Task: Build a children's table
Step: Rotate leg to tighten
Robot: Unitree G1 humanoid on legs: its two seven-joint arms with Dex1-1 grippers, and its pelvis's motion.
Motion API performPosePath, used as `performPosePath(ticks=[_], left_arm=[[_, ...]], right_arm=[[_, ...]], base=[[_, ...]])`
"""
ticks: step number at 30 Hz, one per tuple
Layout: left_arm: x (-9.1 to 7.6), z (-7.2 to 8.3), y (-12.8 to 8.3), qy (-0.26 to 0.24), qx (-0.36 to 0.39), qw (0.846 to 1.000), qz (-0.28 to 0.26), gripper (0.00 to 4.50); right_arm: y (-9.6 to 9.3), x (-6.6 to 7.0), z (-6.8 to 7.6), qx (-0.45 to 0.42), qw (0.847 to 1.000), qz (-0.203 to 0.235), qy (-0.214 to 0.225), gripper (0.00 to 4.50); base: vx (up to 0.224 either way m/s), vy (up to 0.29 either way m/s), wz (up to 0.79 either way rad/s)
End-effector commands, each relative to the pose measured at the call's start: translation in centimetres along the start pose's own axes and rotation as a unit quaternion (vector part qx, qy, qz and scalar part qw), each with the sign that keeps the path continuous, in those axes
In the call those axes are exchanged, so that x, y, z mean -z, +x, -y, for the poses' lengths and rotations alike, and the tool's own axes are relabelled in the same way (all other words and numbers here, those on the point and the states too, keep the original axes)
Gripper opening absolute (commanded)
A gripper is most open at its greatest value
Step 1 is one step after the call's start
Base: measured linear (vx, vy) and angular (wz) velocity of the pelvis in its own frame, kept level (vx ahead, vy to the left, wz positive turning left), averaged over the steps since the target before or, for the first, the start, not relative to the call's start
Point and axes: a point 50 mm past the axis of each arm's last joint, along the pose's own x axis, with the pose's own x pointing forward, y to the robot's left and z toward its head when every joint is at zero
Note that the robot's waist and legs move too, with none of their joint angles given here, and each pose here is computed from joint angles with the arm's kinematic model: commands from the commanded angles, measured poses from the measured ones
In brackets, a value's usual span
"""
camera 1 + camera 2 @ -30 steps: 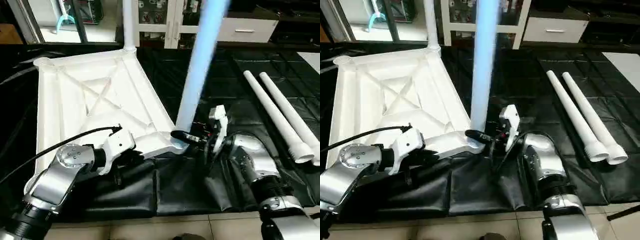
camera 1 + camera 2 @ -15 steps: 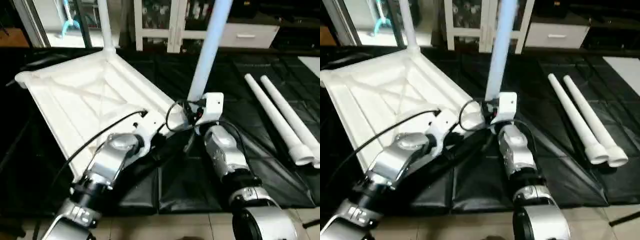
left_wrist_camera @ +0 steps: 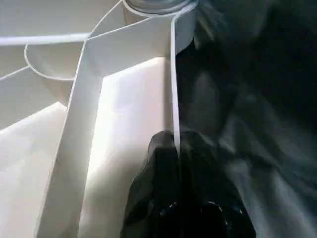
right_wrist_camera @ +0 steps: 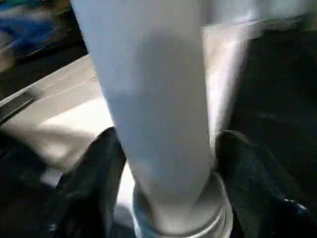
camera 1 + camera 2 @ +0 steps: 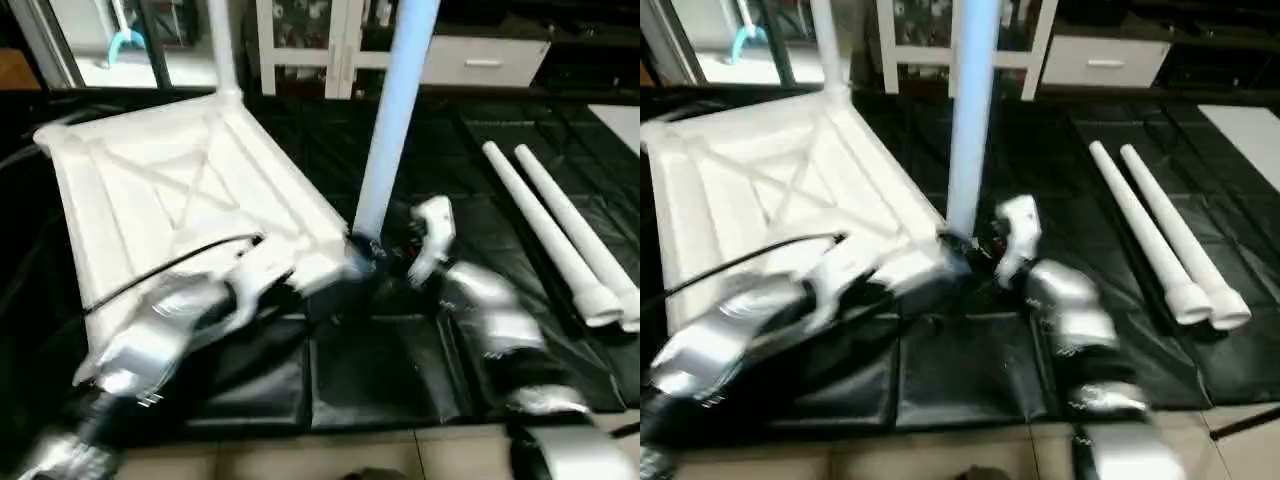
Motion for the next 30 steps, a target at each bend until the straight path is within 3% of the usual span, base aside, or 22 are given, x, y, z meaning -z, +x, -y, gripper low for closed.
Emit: performPosePath(ticks=[1,9,15,16,20,26,30], left_arm=[[3.5,1.3,0.0,-0.035,0.037,0.996,-0.070,0.00],[3.3,2.0,-0.9,-0.030,0.068,0.996,-0.056,0.00],[3.1,2.2,-0.9,-0.030,0.075,0.995,-0.051,0.00],[3.1,2.3,-0.8,-0.030,0.075,0.995,-0.052,0.00],[3.2,2.2,-0.8,-0.033,0.068,0.996,-0.054,0.00],[3.1,1.8,-0.4,-0.035,0.050,0.996,-0.058,0.00],[2.2,1.2,1.6,-0.050,-0.007,0.997,-0.055,0.00]], right_arm=[[-0.4,-0.4,-0.4,-0.053,0.998,-0.017,-0.015,3.30],[-0.8,-0.2,-0.8,-0.097,0.995,-0.008,0.006,3.14],[-0.5,0.1,-1.1,-0.111,0.994,-0.011,0.012,2.66],[-0.4,0.3,-1.2,-0.111,0.994,-0.010,0.013,2.38],[-0.3,0.5,-1.2,-0.097,0.995,-0.006,0.015,2.22],[0.1,2.0,-1.2,-0.020,0.999,-0.026,0.009,2.09],[1.0,3.8,-0.1,0.183,0.982,-0.041,0.012,2.06]], base=[[0.000,0.000,0.00],[0.000,0.000,0.00],[0.000,0.000,0.00],[0.000,0.000,0.00],[0.000,0.000,0.00],[0.000,0.000,0.00],[0.000,0.000,0.00]])
